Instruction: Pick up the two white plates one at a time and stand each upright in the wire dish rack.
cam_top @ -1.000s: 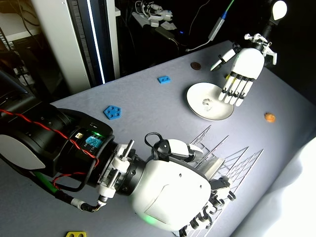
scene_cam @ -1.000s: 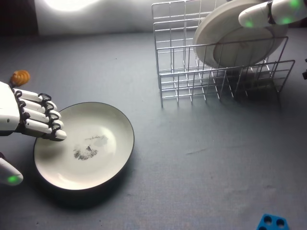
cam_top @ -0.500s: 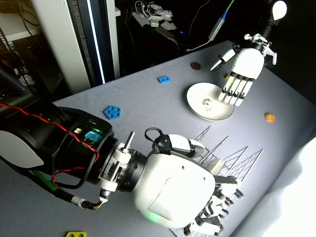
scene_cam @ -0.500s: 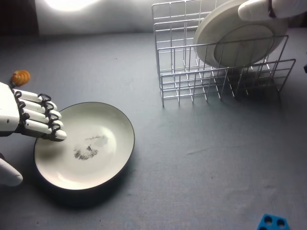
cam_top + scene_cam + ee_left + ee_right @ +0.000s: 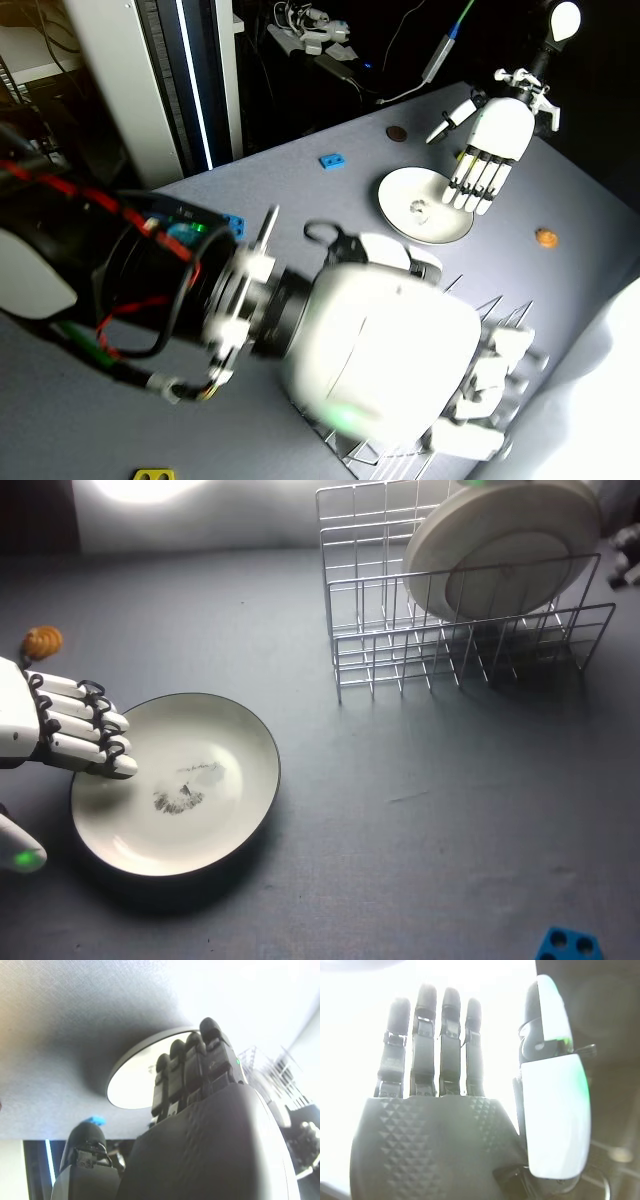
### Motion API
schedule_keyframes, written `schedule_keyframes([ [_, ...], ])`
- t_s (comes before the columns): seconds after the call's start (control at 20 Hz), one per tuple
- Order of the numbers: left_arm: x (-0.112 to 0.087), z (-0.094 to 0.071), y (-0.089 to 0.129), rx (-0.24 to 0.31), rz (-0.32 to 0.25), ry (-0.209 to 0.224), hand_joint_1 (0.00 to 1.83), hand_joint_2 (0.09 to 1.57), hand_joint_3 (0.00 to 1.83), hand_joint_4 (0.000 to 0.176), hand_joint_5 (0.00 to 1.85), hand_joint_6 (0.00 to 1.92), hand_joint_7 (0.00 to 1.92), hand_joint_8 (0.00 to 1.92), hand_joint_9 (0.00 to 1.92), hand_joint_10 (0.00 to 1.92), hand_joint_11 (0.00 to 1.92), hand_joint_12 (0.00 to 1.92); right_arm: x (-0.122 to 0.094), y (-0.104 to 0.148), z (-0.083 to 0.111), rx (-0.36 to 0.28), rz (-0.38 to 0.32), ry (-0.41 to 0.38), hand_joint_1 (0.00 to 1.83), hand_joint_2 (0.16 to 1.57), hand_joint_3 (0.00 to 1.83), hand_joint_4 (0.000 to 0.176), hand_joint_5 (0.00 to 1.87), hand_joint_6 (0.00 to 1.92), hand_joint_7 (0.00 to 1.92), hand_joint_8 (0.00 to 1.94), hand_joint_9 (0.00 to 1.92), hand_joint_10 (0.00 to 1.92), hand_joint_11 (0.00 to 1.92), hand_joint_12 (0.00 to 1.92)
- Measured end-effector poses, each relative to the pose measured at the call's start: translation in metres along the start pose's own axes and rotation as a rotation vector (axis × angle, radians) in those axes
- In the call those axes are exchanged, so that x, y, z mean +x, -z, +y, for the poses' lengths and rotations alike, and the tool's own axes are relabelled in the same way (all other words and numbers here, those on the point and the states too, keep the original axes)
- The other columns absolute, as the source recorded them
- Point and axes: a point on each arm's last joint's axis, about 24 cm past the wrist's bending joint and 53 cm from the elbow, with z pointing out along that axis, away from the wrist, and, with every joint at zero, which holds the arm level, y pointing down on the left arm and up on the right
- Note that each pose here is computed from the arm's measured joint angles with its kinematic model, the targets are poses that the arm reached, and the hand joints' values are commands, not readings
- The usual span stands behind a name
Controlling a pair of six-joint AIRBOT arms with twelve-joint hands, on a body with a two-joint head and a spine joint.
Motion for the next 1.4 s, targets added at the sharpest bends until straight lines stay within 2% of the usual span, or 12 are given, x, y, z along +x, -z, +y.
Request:
schedule_keyframes([
  [0.05, 0.002, 0.0, -0.001, 0.001, 0.003, 0.005, 0.0, 1.11, 0.0, 0.0, 0.15, 0.0, 0.16, 0.0, 0.14, 0.0, 0.0, 0.3, 0.008, -0.006, 0.014, -0.022, 0.009, 0.056, 1.01, 1.06, 0.0, 0.0, 0.57, 0.18, 0.65, 0.0, 0.47, 0.47, 0.13, 1.45],
  [0.15, 0.005, 0.001, -0.001, 0.0, 0.01, 0.013, 0.0, 1.12, 0.0, 0.0, 0.17, 0.0, 0.17, 0.0, 0.16, 0.0, 0.0, 0.34, 0.027, -0.015, 0.018, -0.017, 0.039, 0.094, 0.99, 1.07, 0.0, 0.0, 0.56, 0.18, 0.65, 0.0, 0.46, 0.47, 0.12, 1.45],
  [0.3, 0.012, 0.001, -0.002, 0.0, 0.022, 0.049, 0.0, 1.12, 0.0, 0.0, 0.11, 0.0, 0.13, 0.0, 0.11, 0.0, 0.0, 0.24, 0.093, -0.022, -0.014, 0.09, 0.171, 0.272, 0.94, 1.08, 0.0, 0.0, 0.38, 0.09, 0.48, 0.0, 0.3, 0.41, 0.0, 1.37],
  [0.4, 0.016, 0.002, -0.002, 0.0, 0.024, 0.089, 0.0, 1.12, 0.0, 0.0, 0.16, 0.0, 0.17, 0.0, 0.16, 0.0, 0.0, 0.34, 0.131, -0.022, -0.016, 0.084, 0.246, 0.366, 0.9, 1.08, 0.0, 0.0, 0.23, 0.01, 0.27, 0.0, 0.13, 0.28, 0.0, 0.9],
  [0.5, 0.023, 0.004, -0.002, -0.004, 0.03, 0.123, 0.0, 1.12, 0.0, 0.0, 0.14, 0.0, 0.15, 0.0, 0.12, 0.0, 0.0, 0.23, 0.162, -0.024, -0.003, 0.026, 0.291, 0.457, 0.8, 1.08, 0.0, 0.0, 0.02, 0.0, 0.02, 0.0, 0.01, 0.02, 0.0, 0.1],
  [0.55, 0.026, 0.004, -0.003, -0.005, 0.033, 0.144, 0.0, 1.11, 0.0, 0.0, 0.13, 0.0, 0.15, 0.0, 0.11, 0.0, 0.0, 0.18, 0.172, -0.024, 0.001, 0.006, 0.303, 0.491, 0.74, 1.06, 0.0, 0.0, 0.0, 0.0, 0.0, 0.0, 0.0, 0.0, 0.0, 0.02],
  [0.65, 0.034, 0.007, -0.002, -0.012, 0.038, 0.224, 0.0, 1.12, 0.0, 0.0, 0.13, 0.0, 0.14, 0.0, 0.11, 0.0, 0.0, 0.2, 0.201, -0.023, 0.001, -0.023, 0.349, 0.573, 0.78, 0.99, 0.0, 0.0, 0.0, 0.0, 0.0, 0.0, 0.0, 0.0, 0.0, 0.0],
  [0.85, 0.04, 0.007, -0.003, -0.008, 0.045, 0.273, 0.0, 1.12, 0.0, 0.0, 0.14, 0.0, 0.15, 0.0, 0.12, 0.0, 0.0, 0.22, 0.25, -0.014, 0.002, -0.091, 0.415, 0.705, 0.93, 0.88, 0.0, 0.0, 0.0, 0.0, 0.0, 0.0, 0.0, 0.0, 0.0, 0.0],
  [1.0, 0.042, 0.008, -0.002, -0.008, 0.044, 0.296, 0.0, 1.13, 0.0, 0.0, 0.17, 0.0, 0.18, 0.0, 0.16, 0.0, 0.0, 0.3, 0.287, -0.006, -0.011, -0.125, 0.475, 0.809, 1.04, 0.85, 0.0, 0.0, 0.0, 0.0, 0.0, 0.0, 0.0, 0.0, 0.0, 0.0],
  [1.2, 0.045, 0.008, -0.001, -0.008, 0.048, 0.312, 0.0, 1.12, 0.0, 0.0, 0.15, 0.0, 0.15, 0.0, 0.14, 0.0, 0.0, 0.25, 0.303, -0.012, -0.015, -0.151, 0.49, 0.862, 1.15, 0.87, 0.0, 0.0, 0.0, 0.0, 0.0, 0.0, 0.0, 0.0, 0.0, 0.0],
  [1.25, 0.045, 0.008, -0.001, -0.007, 0.049, 0.313, 0.0, 1.12, 0.0, 0.0, 0.19, 0.0, 0.18, 0.0, 0.16, 0.0, 0.0, 0.3, 0.304, -0.016, -0.018, -0.152, 0.486, 0.863, 1.12, 0.87, 0.0, 0.0, 0.0, 0.0, 0.0, 0.0, 0.0, 0.0, 0.0, 0.0],
  [1.4, 0.047, 0.008, -0.001, -0.006, 0.052, 0.323, 0.0, 1.13, 0.0, 0.0, 0.14, 0.0, 0.15, 0.0, 0.12, 0.0, 0.0, 0.2, 0.312, -0.021, -0.03, -0.136, 0.504, 0.871, 1.07, 0.88, 0.0, 0.0, 0.0, 0.0, 0.0, 0.0, 0.0, 0.0, 0.0, 0.0],
])
